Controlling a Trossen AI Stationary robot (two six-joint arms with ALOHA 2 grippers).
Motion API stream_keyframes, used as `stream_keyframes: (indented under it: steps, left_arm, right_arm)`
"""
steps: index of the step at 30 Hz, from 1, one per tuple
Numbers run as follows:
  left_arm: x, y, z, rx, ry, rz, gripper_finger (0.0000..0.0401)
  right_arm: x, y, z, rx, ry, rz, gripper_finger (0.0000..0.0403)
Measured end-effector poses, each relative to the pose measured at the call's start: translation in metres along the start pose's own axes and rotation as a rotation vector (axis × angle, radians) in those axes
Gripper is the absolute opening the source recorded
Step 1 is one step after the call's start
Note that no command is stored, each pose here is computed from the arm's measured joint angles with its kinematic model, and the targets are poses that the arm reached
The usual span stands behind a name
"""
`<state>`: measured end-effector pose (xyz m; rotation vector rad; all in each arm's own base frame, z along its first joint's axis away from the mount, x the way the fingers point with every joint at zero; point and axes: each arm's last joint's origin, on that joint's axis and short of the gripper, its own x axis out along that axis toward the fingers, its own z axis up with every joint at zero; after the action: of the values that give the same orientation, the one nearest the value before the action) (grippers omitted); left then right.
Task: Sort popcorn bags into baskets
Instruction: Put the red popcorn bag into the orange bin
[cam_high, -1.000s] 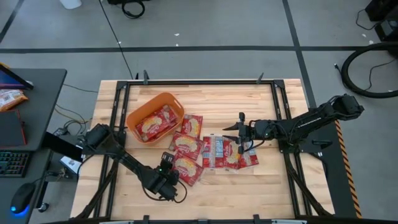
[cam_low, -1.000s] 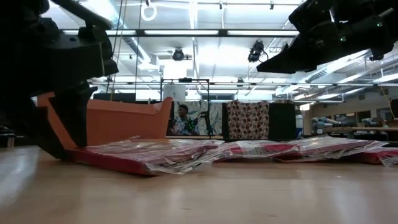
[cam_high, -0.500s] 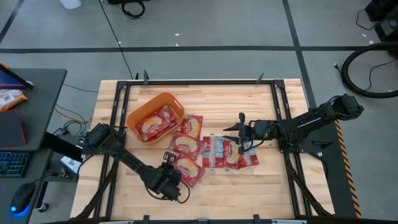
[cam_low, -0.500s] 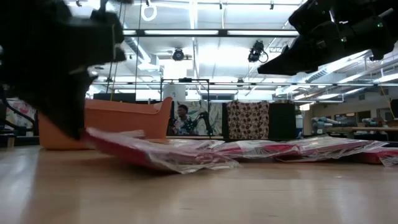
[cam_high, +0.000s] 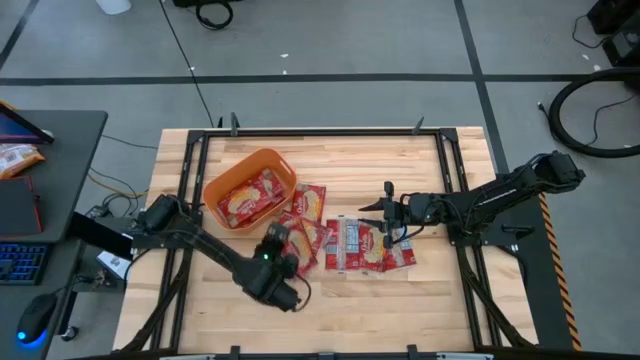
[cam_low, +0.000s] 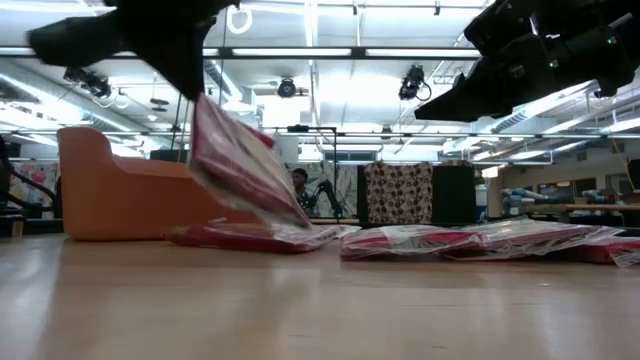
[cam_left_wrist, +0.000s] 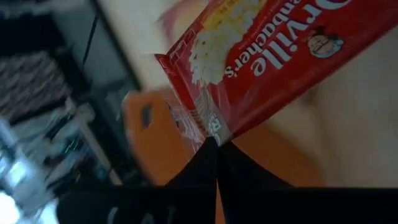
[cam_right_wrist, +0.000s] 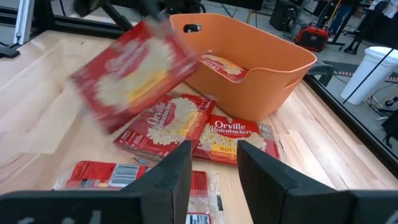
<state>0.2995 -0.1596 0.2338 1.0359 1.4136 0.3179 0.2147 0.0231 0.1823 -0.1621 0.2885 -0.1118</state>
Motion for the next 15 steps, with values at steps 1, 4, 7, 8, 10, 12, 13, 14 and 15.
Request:
stream_keyframes:
  steps: [1,4,7,8,10,12,13,14,15]
  left_arm:
    - [0.000,0.005,-0.004,0.006,0.024,0.016,0.0003]
    - [0.003,0.018,-0.008,-0.042,0.028,0.020,0.0003]
    - [0.006,0.036,-0.018,-0.162,0.042,-0.005,0.0002]
    - [0.007,0.042,-0.021,-0.222,0.045,-0.020,0.0002]
    - [0.009,0.055,-0.029,-0.331,0.049,-0.038,0.0002]
    - [0.006,0.070,-0.041,-0.434,0.037,-0.036,0.0002]
    - [0.005,0.076,-0.046,-0.480,0.029,-0.041,0.0002]
    - [0.003,0.082,-0.052,-0.522,0.020,-0.049,0.0002]
    - [0.003,0.088,-0.057,-0.561,0.020,-0.060,0.0002]
  right_arm:
    - [0.000,0.000,0.000,-0.001,0.000,0.000,0.0132]
    - [0.000,0.000,0.000,-0.002,0.000,0.001,0.0132]
    - [0.000,0.000,0.000,-0.004,0.002,0.003,0.0132]
    - [0.000,0.000,0.000,-0.005,0.004,0.003,0.0132]
    - [0.000,0.000,-0.001,0.000,0.008,0.004,0.0132]
    - [0.001,0.001,-0.003,0.009,0.026,0.006,0.0132]
    - [0.001,0.001,-0.004,0.014,0.031,0.006,0.0132]
    - [0.002,0.001,-0.005,0.017,0.035,0.007,0.0132]
    - [0.003,0.002,-0.006,0.016,0.045,0.008,0.0132]
